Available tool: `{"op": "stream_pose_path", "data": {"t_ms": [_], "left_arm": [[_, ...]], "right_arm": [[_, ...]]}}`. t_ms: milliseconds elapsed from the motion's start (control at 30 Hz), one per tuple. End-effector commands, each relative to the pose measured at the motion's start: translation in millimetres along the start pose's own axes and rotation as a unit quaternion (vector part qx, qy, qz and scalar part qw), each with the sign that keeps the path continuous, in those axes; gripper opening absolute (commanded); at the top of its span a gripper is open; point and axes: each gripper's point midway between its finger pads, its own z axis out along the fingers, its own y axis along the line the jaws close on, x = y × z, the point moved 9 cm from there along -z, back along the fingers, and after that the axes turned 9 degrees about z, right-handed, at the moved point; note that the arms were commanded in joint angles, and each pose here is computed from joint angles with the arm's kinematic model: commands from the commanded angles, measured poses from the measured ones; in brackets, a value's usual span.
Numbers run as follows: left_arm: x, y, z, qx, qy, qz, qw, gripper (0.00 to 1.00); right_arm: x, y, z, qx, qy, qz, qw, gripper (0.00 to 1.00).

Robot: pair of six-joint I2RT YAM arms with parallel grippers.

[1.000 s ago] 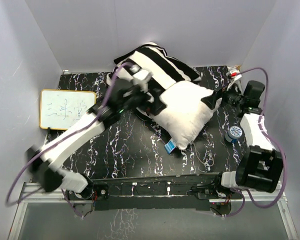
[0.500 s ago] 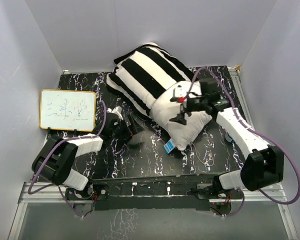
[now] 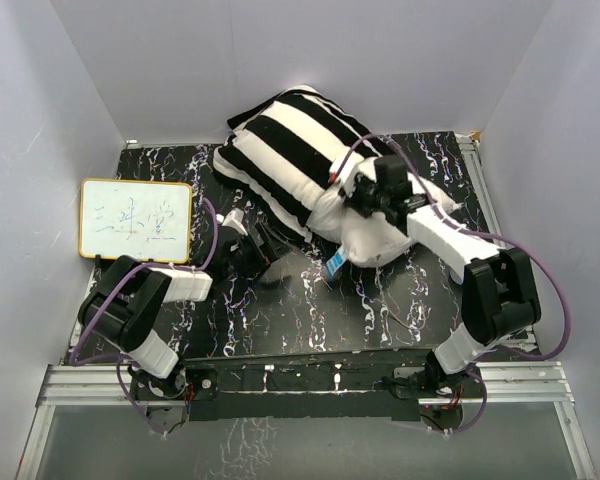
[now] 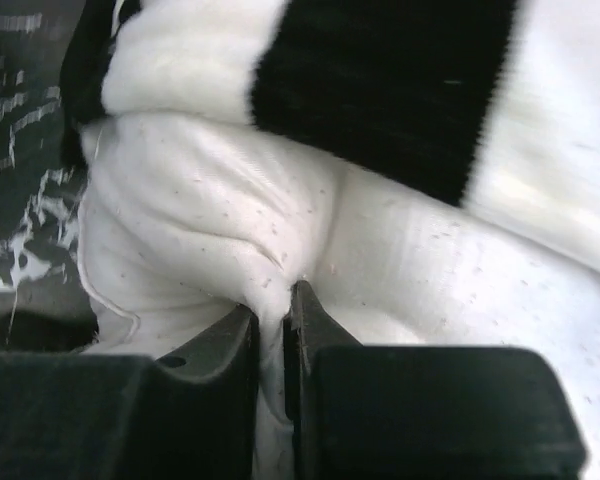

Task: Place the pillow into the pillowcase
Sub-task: Stuff the pillow into the pillowcase.

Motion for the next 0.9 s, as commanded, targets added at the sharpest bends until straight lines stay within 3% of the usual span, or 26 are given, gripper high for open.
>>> {"op": "stream_pose_path", "data": {"t_ms": [0,167,333,567,867], "left_arm": [[-17.9,-15.0,-16.5,0.031,-0.061,0.072,0.995,0.97],[-23.9,-24.7,-30.8,0.070,-0.116,0.062,0.989,0.97],[-33.9,-41.9,-30.6,0.146,-0.165,-0.001,0.975,0.97],[-30.6,-73.4,-7.6,0.209,-0.168,0.019,0.963,0.97],[-34.9,-57.7,23.4,0.077,-0.158,0.072,0.982,0.97]], "right_arm": [[-75.3,-58.6,-40.8,0.043,-0.134,0.106,0.984,0.08],[-125.7,-78.3,-75.5,0.003,-0.212,0.137,0.967,0.08],[-135.8,-84.1,-77.6,-0.024,-0.220,0.158,0.962,0.08],[-144.7,-83.9,-78.5,-0.050,-0.232,0.174,0.956,0.08],[-144.5,-78.5,-83.8,-0.061,-0.231,0.172,0.956,0.08]]}}
